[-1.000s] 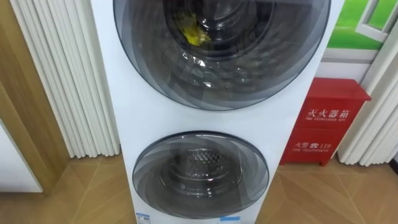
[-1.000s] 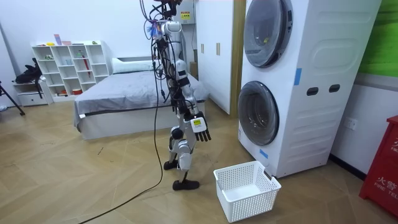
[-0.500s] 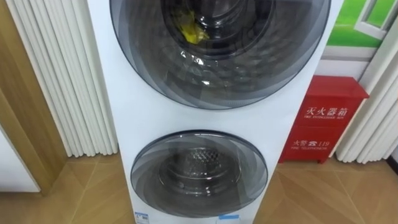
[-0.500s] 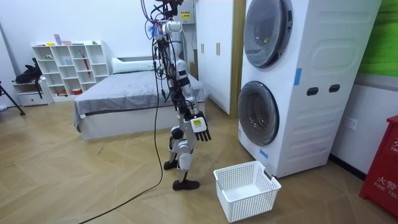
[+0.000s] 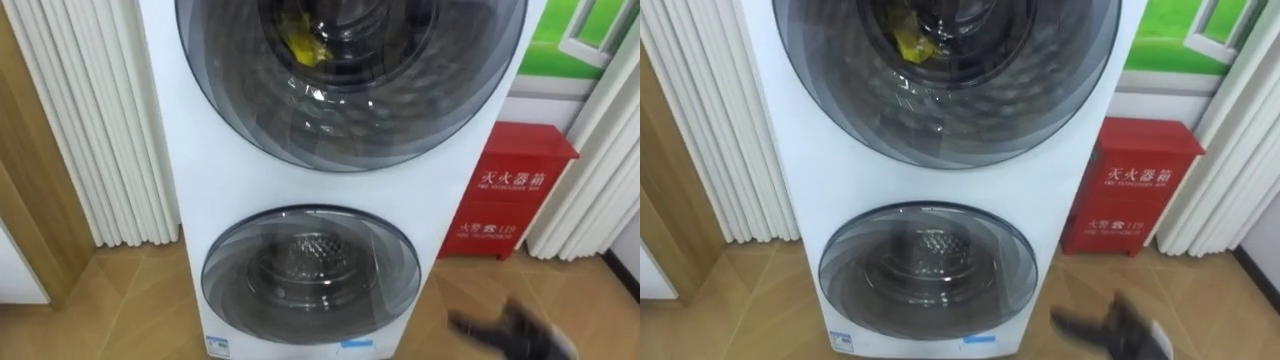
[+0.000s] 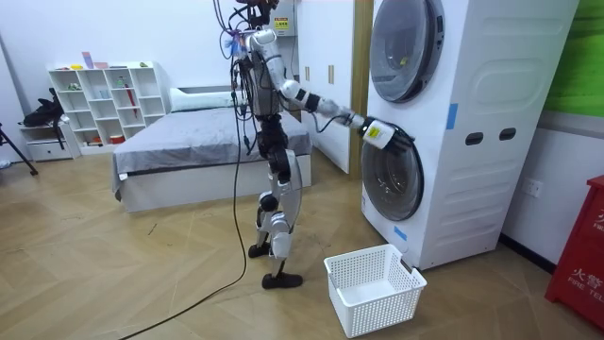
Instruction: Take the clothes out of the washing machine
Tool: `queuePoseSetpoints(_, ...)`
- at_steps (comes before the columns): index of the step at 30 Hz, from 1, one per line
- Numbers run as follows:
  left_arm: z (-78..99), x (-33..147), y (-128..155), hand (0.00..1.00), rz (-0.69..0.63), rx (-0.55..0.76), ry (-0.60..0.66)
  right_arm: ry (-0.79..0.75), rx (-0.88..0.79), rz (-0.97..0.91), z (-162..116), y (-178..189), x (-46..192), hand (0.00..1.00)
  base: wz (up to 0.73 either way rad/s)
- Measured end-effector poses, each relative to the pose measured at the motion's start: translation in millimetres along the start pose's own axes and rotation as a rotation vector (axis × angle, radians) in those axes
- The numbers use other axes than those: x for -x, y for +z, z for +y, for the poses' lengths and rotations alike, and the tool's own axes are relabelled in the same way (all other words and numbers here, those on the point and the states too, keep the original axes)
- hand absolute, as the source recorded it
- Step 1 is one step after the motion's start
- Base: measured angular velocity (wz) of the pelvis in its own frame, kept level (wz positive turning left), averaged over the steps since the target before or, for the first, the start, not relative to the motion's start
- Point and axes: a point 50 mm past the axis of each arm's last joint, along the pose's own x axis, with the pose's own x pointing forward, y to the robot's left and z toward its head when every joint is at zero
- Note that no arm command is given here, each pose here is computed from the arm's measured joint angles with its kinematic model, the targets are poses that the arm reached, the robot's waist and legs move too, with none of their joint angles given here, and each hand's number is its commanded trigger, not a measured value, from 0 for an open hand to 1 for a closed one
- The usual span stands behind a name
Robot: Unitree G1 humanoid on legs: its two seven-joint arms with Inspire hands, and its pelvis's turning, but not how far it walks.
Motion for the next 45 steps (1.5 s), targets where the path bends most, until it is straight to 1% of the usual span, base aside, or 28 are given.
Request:
queuePoseSetpoints(1,0.2,0.0,0,0.0,0.001,-0.001,0.0,-0.002,0.005,-0.016,2,6,-2,0.0,0.0)
queuePoseSetpoints(3,1.2,0.1,6,0.0,-0.019,0.007,-0.002,0.003,0.02,-0.09,10,35,-8,0.0,-0.06)
queuePoseSetpoints(6,3.7,-0.5,6,0.0,-0.018,0.005,-0.003,0.01,0.046,-0.17,16,64,-9,0.0,0.0)
queuePoseSetpoints(8,9.4,-1.7,4,0.0,-0.014,-0.004,0.008,0.02,0.052,-0.237,26,88,-11,0.0,0.0)
queuePoseSetpoints(9,11.7,-2.2,3,0.0,-0.008,-0.009,0.01,0.017,0.058,-0.259,26,97,-11,0.0,0.0)
queuePoseSetpoints(12,15.4,-2.3,1,0.0,-0.009,-0.045,0.02,0.003,0.069,-0.299,23,110,-9,0.0,0.0)
queuePoseSetpoints(15,17.1,-1.4,-6,0.0,0.001,-0.069,0.013,0.006,0.067,-0.353,29,131,-8,0.0,-0.01)
queuePoseSetpoints(18,17.3,-0.8,-9,0.0,0.014,-0.084,0.011,0.001,0.063,-0.387,32,144,-7,0.0,-0.07)
queuePoseSetpoints(22,20.3,-1.3,0,0.0,-0.017,-0.091,0.017,0.002,0.099,-0.5,38,171,5,0.0,-0.06)
queuePoseSetpoints(26,21.0,-1.6,3,0.0,-0.028,-0.123,0.023,0.022,0.152,-0.616,56,195,18,0.0,-0.04)
queuePoseSetpoints(29,20.8,-1.6,2,0.0,-0.024,-0.124,0.023,0.052,0.143,-0.693,65,208,31,0.0,0.0)
queuePoseSetpoints(36,20.9,-1.3,2,0.0,-0.029,-0.134,0.025,0.07,0.13,-0.761,73,219,45,0.0,-0.03)
queuePoseSetpoints(39,21.2,-1.4,5,0.0,-0.039,-0.133,0.027,0.09,0.135,-0.794,80,223,52,0.0,-0.16)
queuePoseSetpoints(40,22.0,-1.3,2,0.0,-0.032,-0.135,0.03,0.1,0.143,-0.8,85,222,54,0.0,0.0)
queuePoseSetpoints(44,22.1,-2.2,18,0.0,-0.078,-0.177,0.051,0.053,0.136,-0.824,84,222,57,0.0,-0.1)
queuePoseSetpoints(45,21.6,-2.2,15,0.0,-0.068,-0.182,0.051,0.061,0.14,-0.824,84,222,57,0.0,-0.6)
